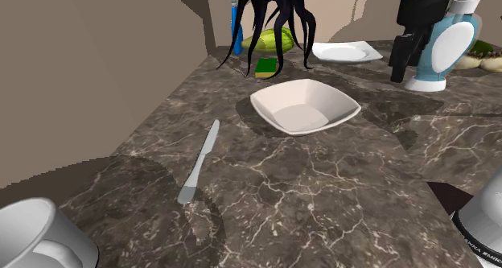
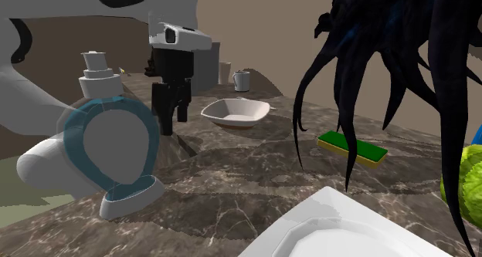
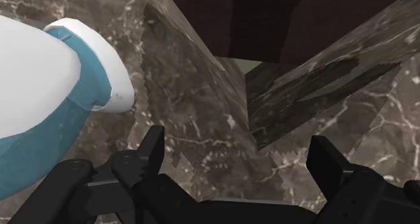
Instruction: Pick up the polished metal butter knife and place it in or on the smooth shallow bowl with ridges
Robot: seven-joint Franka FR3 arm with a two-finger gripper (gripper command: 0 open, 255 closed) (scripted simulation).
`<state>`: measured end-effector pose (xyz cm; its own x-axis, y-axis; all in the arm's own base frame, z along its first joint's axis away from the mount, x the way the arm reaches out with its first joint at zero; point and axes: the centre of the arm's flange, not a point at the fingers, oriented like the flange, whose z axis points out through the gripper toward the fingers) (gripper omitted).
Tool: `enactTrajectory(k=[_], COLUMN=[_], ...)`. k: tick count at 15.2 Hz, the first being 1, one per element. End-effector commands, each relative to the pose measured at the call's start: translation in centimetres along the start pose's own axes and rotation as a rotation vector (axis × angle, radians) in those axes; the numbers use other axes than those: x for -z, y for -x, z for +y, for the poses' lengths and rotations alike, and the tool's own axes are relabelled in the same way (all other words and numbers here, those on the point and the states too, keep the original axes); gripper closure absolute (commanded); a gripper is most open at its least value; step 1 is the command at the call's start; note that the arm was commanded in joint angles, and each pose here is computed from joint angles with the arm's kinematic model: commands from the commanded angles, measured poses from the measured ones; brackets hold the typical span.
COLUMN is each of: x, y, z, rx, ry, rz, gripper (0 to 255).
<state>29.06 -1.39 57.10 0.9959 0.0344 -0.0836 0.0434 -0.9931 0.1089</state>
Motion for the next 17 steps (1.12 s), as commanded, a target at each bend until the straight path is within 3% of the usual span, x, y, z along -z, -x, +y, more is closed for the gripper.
enactTrajectory(k=[1,17], x=[0.0,0.5], y=[0.0,-3.2], z=[0.0,-19.6], rx=[0.000,-0.341], ry=[0.000,-0.072], rz=[0.000,0.018], gripper=[0,0])
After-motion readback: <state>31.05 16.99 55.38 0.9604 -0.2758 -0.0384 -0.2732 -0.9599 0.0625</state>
